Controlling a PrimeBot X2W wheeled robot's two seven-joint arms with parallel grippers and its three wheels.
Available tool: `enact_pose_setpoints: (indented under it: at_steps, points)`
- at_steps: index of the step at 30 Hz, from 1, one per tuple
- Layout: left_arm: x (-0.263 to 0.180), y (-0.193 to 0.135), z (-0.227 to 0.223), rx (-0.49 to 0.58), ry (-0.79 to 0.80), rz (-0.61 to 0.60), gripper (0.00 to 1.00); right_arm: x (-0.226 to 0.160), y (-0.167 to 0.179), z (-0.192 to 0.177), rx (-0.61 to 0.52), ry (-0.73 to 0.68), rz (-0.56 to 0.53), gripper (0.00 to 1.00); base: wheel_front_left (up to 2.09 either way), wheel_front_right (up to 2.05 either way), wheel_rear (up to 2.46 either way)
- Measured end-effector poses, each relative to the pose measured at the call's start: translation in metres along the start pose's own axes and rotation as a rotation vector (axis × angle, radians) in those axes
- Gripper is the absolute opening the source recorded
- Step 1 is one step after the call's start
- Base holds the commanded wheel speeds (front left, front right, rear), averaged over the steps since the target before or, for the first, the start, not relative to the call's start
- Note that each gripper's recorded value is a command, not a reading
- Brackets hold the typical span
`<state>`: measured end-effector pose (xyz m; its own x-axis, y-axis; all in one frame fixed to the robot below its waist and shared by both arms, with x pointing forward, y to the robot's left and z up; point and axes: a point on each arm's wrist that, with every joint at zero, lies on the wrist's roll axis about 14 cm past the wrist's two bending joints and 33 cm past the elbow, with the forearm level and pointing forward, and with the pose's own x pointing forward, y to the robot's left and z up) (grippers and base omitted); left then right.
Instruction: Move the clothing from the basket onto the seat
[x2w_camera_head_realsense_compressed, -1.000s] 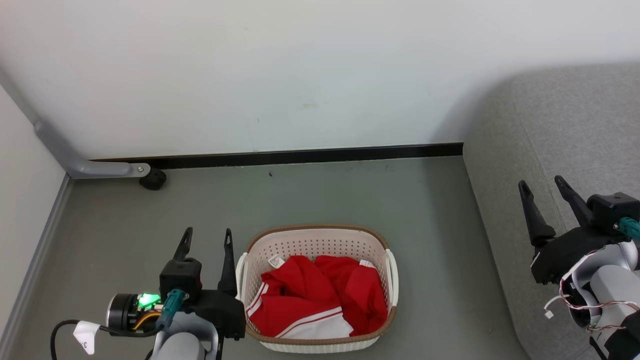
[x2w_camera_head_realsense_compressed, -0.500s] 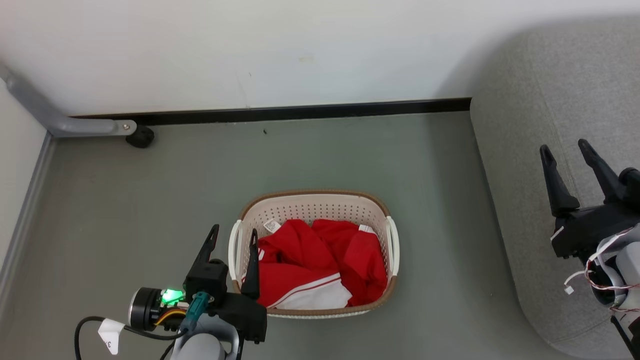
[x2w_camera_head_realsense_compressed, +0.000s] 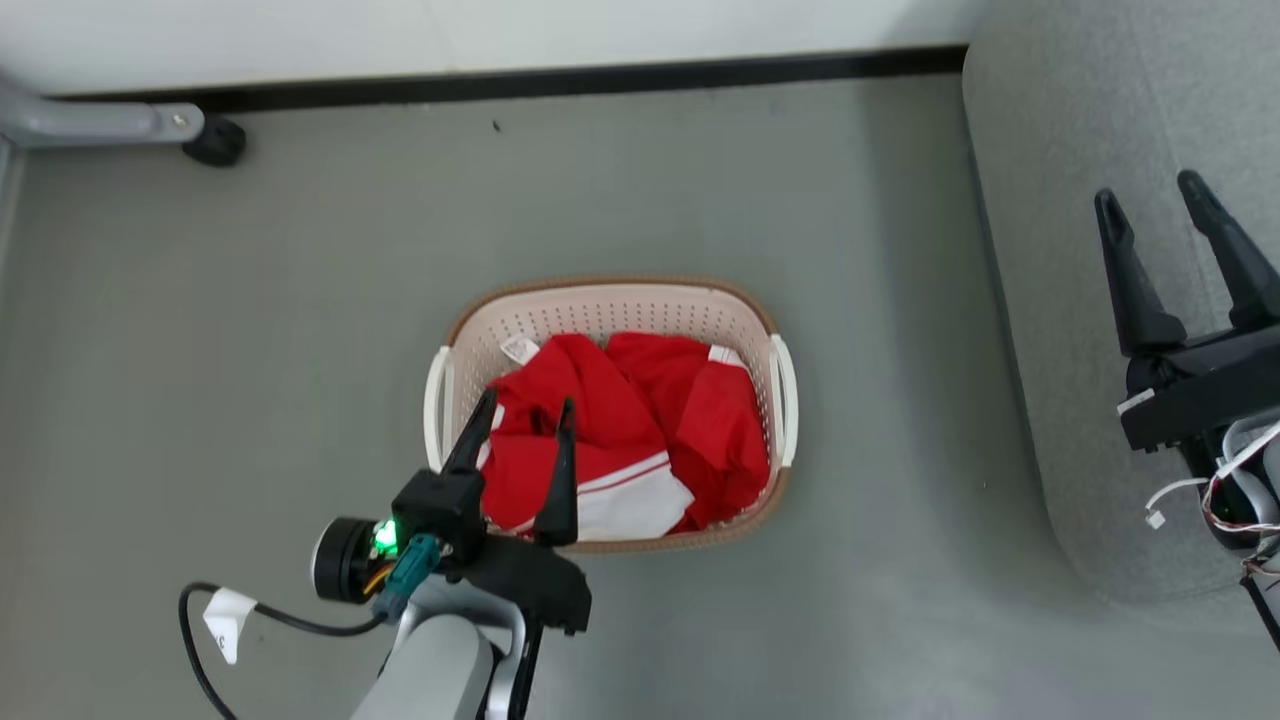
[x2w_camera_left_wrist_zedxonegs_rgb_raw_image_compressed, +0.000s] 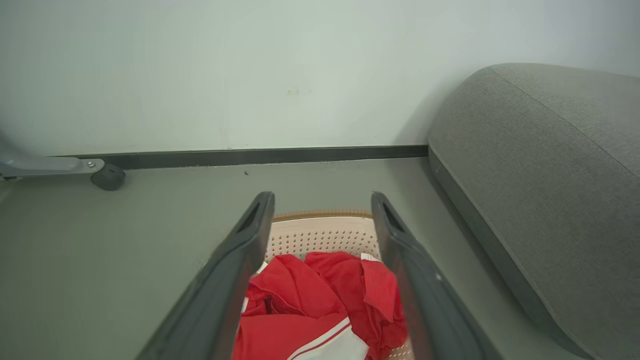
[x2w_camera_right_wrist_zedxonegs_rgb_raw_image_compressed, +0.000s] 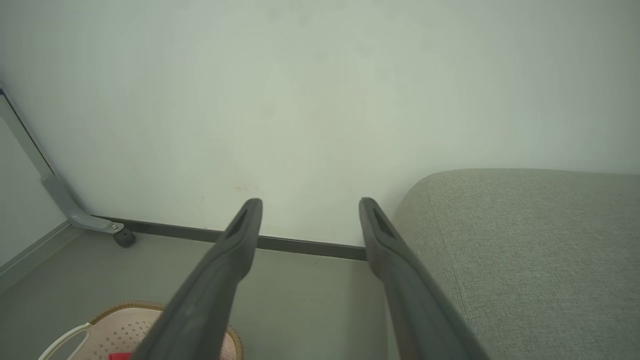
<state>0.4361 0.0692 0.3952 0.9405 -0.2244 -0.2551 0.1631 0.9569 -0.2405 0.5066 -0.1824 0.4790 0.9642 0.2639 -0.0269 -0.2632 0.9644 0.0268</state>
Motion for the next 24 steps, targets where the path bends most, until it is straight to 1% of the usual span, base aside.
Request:
enact_pose_setpoints:
  at_steps: [3, 11, 19, 24]
  points:
    - [0.008, -0.003, -0.003, -0.018, 0.008, -0.012, 1.00, 0.004, -0.002, -0.005, 0.005, 0.003, 0.003, 1.00, 0.00, 0.00, 0.00]
    - [0.037, -0.016, -0.026, -0.114, 0.071, -0.060, 1.00, 0.019, -0.010, -0.027, 0.012, 0.021, 0.013, 1.00, 0.00, 0.00, 0.00]
    - [0.066, -0.015, -0.062, -0.082, 0.160, -0.087, 1.00, 0.046, 0.000, -0.043, 0.010, 0.006, 0.075, 1.00, 0.00, 0.00, 0.00]
    - [0.089, -0.018, -0.083, -0.017, 0.207, -0.131, 1.00, 0.056, 0.008, -0.061, 0.021, 0.017, 0.105, 1.00, 0.00, 0.00, 0.00]
